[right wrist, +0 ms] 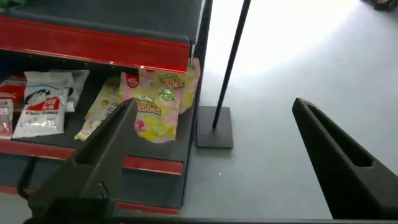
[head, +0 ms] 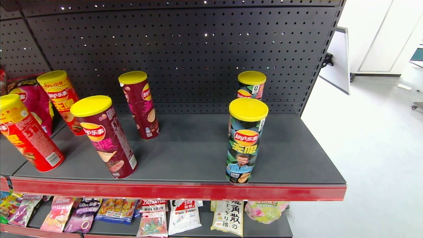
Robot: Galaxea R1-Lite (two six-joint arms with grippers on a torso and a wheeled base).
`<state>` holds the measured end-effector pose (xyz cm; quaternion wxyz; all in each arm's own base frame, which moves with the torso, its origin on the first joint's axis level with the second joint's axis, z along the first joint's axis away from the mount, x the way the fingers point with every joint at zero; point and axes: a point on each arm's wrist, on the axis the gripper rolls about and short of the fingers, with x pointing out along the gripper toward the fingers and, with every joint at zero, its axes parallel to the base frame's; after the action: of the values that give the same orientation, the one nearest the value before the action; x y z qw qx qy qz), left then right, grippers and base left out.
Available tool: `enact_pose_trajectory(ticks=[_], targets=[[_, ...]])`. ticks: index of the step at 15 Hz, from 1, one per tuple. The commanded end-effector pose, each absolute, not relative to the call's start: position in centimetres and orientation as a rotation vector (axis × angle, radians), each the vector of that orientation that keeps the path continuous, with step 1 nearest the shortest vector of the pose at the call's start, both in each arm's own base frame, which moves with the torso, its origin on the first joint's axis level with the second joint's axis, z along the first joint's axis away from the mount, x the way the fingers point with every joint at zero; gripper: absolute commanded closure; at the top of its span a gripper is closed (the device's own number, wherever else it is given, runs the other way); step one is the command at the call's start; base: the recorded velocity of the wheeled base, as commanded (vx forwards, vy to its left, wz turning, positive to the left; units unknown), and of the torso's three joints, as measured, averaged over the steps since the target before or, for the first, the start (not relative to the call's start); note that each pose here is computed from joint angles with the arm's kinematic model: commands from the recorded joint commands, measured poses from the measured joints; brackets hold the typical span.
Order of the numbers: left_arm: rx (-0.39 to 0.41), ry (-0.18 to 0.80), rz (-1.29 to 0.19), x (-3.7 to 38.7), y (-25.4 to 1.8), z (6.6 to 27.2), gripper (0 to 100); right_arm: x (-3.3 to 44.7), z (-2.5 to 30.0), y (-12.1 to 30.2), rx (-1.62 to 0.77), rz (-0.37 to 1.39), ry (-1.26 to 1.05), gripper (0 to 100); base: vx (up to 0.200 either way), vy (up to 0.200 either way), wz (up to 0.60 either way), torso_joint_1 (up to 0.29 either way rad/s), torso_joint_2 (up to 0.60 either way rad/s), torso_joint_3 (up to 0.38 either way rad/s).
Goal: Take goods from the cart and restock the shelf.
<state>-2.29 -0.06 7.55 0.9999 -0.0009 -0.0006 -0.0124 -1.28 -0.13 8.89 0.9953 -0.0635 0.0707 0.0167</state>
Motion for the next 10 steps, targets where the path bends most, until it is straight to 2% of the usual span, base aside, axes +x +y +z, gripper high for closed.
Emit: enact_pose_trajectory(ticks=[1, 2, 5, 6, 8, 10], targets=[[-0.002, 0.0, -0.025, -2.28, -0.06, 7.55, 0, -1.88, 8.66, -0.03, -0.123, 0.026, 0.077, 0, 0.0, 0.0, 0.0, 0.0, 0.0, 0.0], [-0.002, 0.0, -0.026, -2.28, -0.06, 7.55, 0, -2.56, 8.29, 0.04, -0.107, 0.022, -0.013, 0, 0.0, 0.0, 0.0, 0.0, 0.0, 0.0], [-0.002, 0.0, -0.025, -2.28, -0.06, 7.55, 0, -2.32, 8.36, 0.12, -0.054, 0.056, -0.081, 0, 0.0, 0.0, 0.0, 0.0, 0.0, 0.0], [0.0, 0.0, -0.025, -2.28, -0.06, 7.55, 0, -2.36, 8.26, 0.35, -0.038, 0.157, -0.064, 0, 0.0, 0.0, 0.0, 0.0, 0.0, 0.0], [-0.002, 0.0, -0.025, -2.28, -0.06, 7.55, 0, -2.42, 8.27, 0.31, 0.0, 0.143, -0.047, 0, 0.0, 0.0, 0.0, 0.0, 0.0, 0.0], [-0.002, 0.0, -0.025, -2.28, -0.06, 7.55, 0, -2.29, 7.94, 0.11, -0.041, 0.053, -0.039, 0, 0.0, 0.0, 0.0, 0.0, 0.0, 0.0]])
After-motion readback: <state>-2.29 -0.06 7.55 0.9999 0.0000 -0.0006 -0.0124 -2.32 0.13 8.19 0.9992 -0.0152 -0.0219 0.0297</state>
